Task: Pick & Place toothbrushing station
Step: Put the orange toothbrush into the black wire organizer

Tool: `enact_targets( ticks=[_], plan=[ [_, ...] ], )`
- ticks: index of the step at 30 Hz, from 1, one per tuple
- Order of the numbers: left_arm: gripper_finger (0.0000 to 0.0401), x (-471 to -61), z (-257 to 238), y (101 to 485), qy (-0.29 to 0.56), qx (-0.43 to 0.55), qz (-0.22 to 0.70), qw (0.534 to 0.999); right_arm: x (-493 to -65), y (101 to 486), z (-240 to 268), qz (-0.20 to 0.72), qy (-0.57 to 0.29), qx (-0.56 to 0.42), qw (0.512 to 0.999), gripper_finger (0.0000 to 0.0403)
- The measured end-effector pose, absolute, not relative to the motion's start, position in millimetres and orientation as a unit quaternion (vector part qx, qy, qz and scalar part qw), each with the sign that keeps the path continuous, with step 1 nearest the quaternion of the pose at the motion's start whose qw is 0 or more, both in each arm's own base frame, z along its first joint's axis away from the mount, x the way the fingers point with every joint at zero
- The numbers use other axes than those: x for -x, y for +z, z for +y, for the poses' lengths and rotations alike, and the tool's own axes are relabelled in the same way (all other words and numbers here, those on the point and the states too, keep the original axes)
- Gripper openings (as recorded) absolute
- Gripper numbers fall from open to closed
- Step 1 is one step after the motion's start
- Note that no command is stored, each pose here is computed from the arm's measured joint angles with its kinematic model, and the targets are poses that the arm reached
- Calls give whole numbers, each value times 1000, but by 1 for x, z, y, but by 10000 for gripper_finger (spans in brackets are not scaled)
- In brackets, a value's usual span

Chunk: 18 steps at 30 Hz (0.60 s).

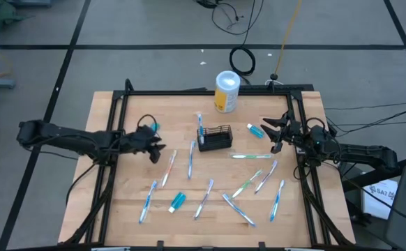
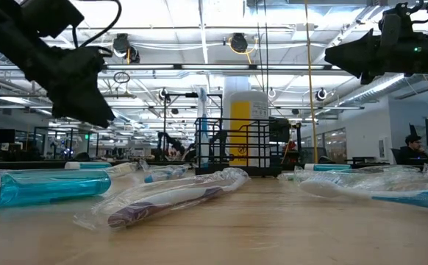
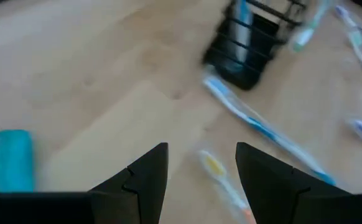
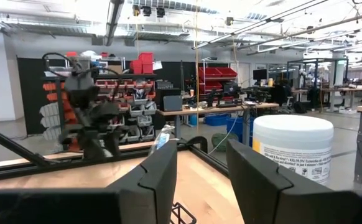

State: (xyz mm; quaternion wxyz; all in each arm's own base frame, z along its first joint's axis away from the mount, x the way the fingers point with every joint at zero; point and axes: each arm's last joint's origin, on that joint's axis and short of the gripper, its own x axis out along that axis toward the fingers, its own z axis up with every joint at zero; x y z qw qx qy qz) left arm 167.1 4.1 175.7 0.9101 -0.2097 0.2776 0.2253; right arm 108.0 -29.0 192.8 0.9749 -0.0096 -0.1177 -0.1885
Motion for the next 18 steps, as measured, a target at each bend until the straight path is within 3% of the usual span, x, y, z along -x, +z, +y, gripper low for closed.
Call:
enact_targets(
  ticks=[9,18],
  plan=[
    [195,-193,-22,149,200,267,296,895,-108,193,-29,-118,-189,10,975,130],
    [195,-203,-25,114,264,342,332,839,-108,193,-29,-118,-189,11,975,130]
  ],
)
